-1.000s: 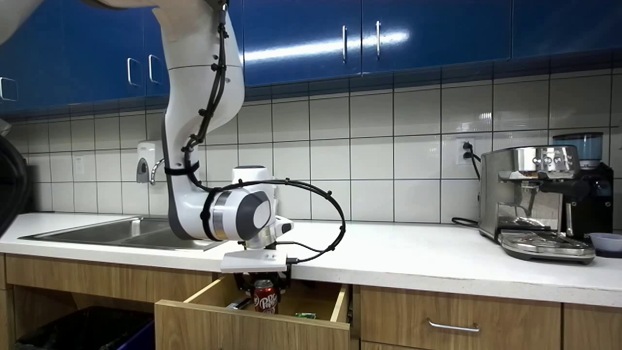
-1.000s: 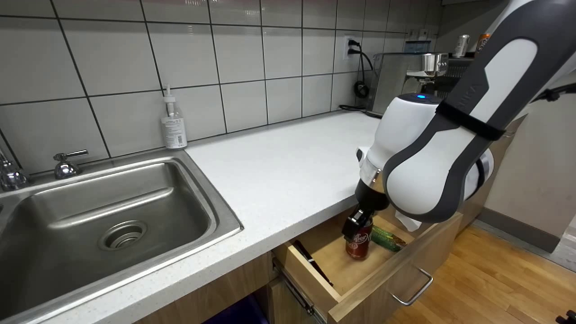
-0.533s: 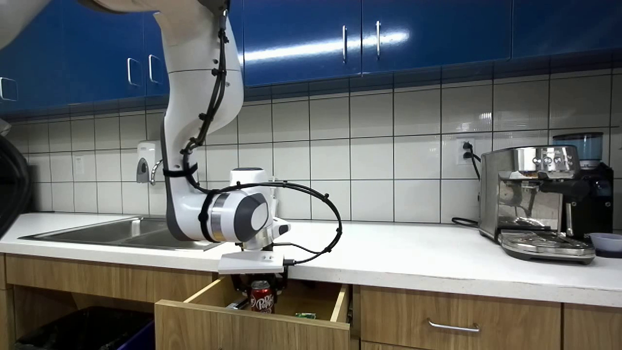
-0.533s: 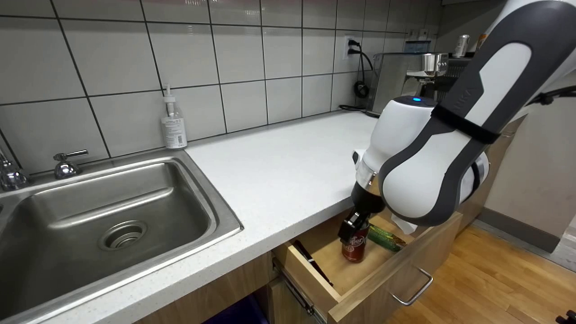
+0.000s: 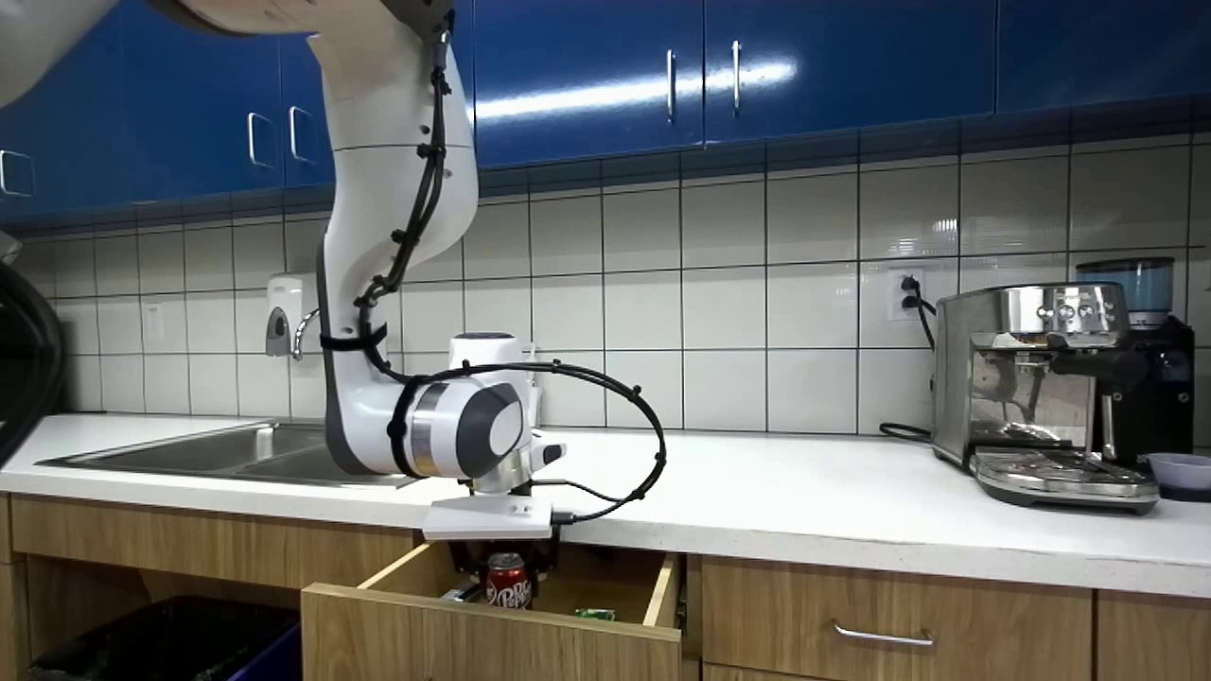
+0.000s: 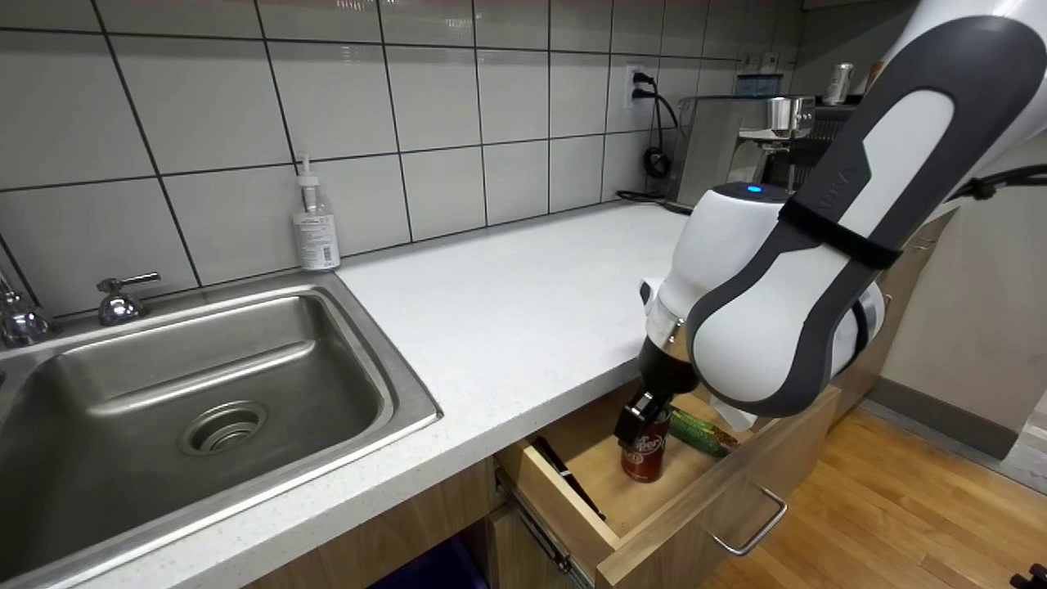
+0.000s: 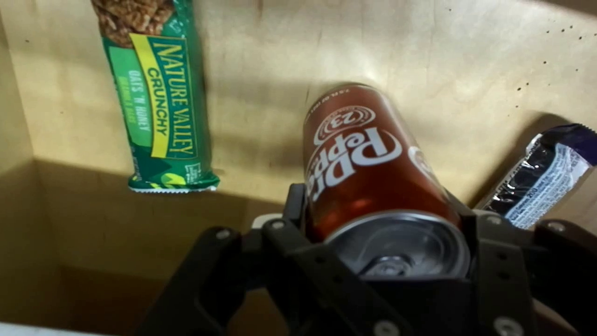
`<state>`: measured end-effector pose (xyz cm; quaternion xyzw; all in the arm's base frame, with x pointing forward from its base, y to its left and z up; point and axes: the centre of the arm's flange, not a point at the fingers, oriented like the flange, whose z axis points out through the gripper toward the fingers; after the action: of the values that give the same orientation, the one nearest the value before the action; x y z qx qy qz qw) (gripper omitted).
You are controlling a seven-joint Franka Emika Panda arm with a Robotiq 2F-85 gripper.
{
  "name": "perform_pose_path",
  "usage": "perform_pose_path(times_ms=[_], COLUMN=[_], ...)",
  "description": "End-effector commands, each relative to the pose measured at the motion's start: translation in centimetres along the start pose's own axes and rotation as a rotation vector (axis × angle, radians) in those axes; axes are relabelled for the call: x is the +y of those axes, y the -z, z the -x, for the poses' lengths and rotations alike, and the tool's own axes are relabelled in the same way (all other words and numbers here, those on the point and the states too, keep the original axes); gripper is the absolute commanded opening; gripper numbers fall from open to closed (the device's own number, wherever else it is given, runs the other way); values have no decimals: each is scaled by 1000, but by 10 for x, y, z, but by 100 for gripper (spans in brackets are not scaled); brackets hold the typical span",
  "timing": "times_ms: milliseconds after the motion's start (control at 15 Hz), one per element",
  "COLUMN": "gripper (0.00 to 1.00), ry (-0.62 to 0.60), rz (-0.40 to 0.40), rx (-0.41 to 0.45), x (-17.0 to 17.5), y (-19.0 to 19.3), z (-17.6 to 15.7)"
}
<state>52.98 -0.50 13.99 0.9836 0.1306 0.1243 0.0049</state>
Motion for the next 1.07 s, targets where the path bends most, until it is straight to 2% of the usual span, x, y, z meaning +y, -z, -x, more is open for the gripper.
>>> perform_pose_path(times_ms=[0,200,267,333,400,533,1000], gripper=[39,39,72,91,97,100,100], ry=[13,19,19,20,24,39,60], rz=[-7,-7,-7,-7,-6,-7,5], rx=[23,21,19,18,20,20,21], x=[5,5,5,5,5,3,0], y=[1,0,1,1,2,4,13], z=[-6,-6,-6,-6,-6,-6,-2])
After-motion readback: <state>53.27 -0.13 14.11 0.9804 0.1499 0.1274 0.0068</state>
